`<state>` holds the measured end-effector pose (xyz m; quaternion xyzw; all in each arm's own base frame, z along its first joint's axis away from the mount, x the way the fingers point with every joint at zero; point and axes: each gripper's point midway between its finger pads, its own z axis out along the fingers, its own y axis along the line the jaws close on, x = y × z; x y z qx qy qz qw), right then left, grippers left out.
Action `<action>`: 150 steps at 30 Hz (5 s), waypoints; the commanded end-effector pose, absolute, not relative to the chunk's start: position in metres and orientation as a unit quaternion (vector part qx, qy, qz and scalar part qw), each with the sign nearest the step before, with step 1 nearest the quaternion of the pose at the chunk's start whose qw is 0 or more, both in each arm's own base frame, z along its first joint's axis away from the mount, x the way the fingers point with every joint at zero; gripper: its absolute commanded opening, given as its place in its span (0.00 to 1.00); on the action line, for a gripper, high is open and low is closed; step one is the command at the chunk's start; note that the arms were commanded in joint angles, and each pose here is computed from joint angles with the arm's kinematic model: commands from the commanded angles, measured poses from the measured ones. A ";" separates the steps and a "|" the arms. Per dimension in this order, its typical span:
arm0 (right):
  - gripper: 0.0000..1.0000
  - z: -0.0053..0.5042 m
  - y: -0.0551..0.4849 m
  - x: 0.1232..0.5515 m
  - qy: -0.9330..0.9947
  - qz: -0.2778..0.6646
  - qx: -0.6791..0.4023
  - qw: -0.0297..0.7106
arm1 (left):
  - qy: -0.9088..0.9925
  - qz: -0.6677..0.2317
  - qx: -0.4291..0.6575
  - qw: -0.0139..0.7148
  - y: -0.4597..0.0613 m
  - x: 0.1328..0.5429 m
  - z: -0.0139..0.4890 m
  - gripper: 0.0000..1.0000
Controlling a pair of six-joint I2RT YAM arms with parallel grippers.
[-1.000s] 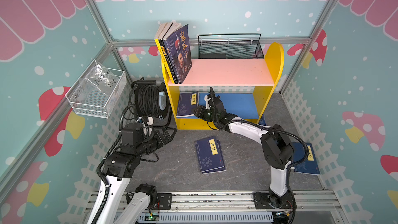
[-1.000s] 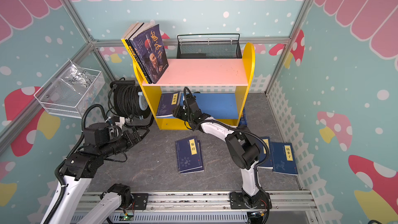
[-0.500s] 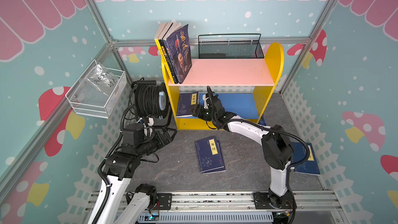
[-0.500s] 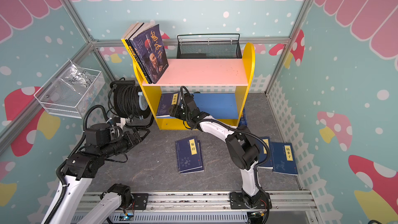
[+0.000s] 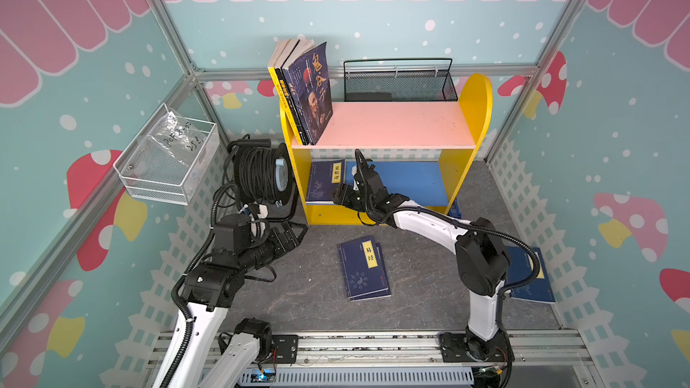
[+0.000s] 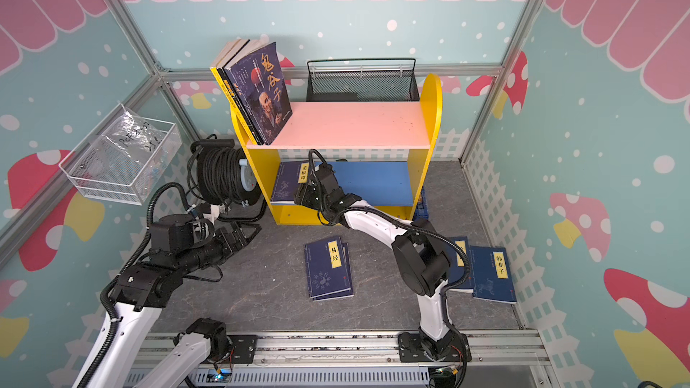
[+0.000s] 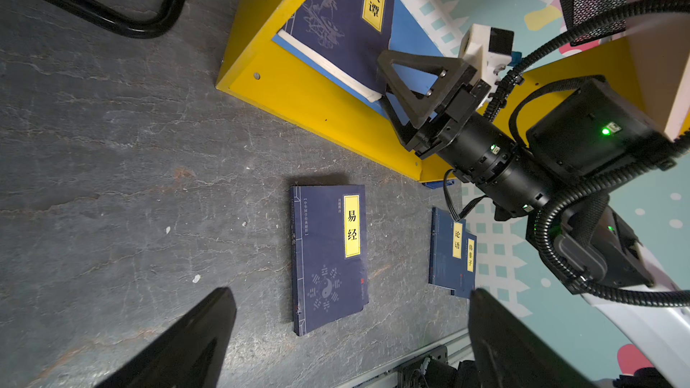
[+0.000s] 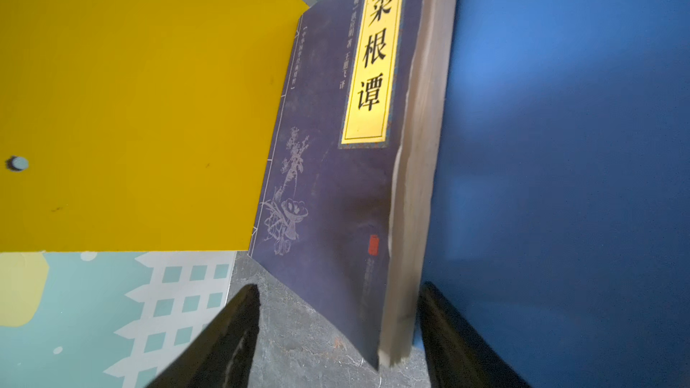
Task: Stacking books/files
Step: Place the book on the bookshelf, then pick up the books, then place the book on the bookshelf.
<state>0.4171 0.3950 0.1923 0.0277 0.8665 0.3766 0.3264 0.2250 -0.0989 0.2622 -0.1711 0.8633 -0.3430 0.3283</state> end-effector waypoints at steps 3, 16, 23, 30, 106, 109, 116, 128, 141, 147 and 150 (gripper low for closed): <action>0.70 0.225 0.379 0.414 0.862 0.353 0.027 0.362 | 0.861 -0.353 -0.172 0.324 -0.102 0.228 0.261 0.98; 0.72 0.243 0.312 0.350 0.863 0.301 -0.023 0.404 | 0.869 -0.394 -0.158 0.255 -0.123 0.225 0.226 0.99; 0.78 0.207 0.271 0.294 0.884 0.256 -0.033 0.389 | 0.868 -0.415 -0.170 0.215 -0.135 0.219 0.187 0.99; 0.76 0.129 0.256 0.246 0.923 0.216 -0.057 0.314 | 0.873 -0.412 -0.177 0.192 -0.160 0.219 0.141 0.99; 0.96 0.097 0.305 0.209 0.885 0.357 -0.130 0.268 | 0.884 -0.429 -0.132 0.129 -0.260 0.239 0.101 0.00; 0.99 0.118 0.303 0.219 0.878 0.360 -0.118 0.292 | 0.881 -0.438 -0.120 0.133 -0.263 0.240 0.116 0.00; 0.99 0.174 0.270 0.238 0.842 0.414 -0.048 0.342 | 0.852 -0.491 -0.074 0.165 -0.270 0.237 0.195 0.00; 0.99 0.276 0.272 0.227 0.727 0.571 -0.125 0.361 | 0.799 -0.546 0.015 0.251 -0.236 0.231 0.330 0.00; 0.87 0.304 0.286 0.214 0.639 0.661 -0.161 0.358 | 0.777 -0.564 0.034 0.277 -0.230 0.237 0.363 0.00; 0.64 0.306 0.290 0.209 0.623 0.688 -0.162 0.335 | 0.768 -0.571 0.026 0.290 -0.223 0.247 0.367 0.00; 0.58 0.305 0.289 0.211 0.623 0.691 -0.153 0.334 | 0.766 -0.572 0.025 0.291 -0.222 0.251 0.366 0.00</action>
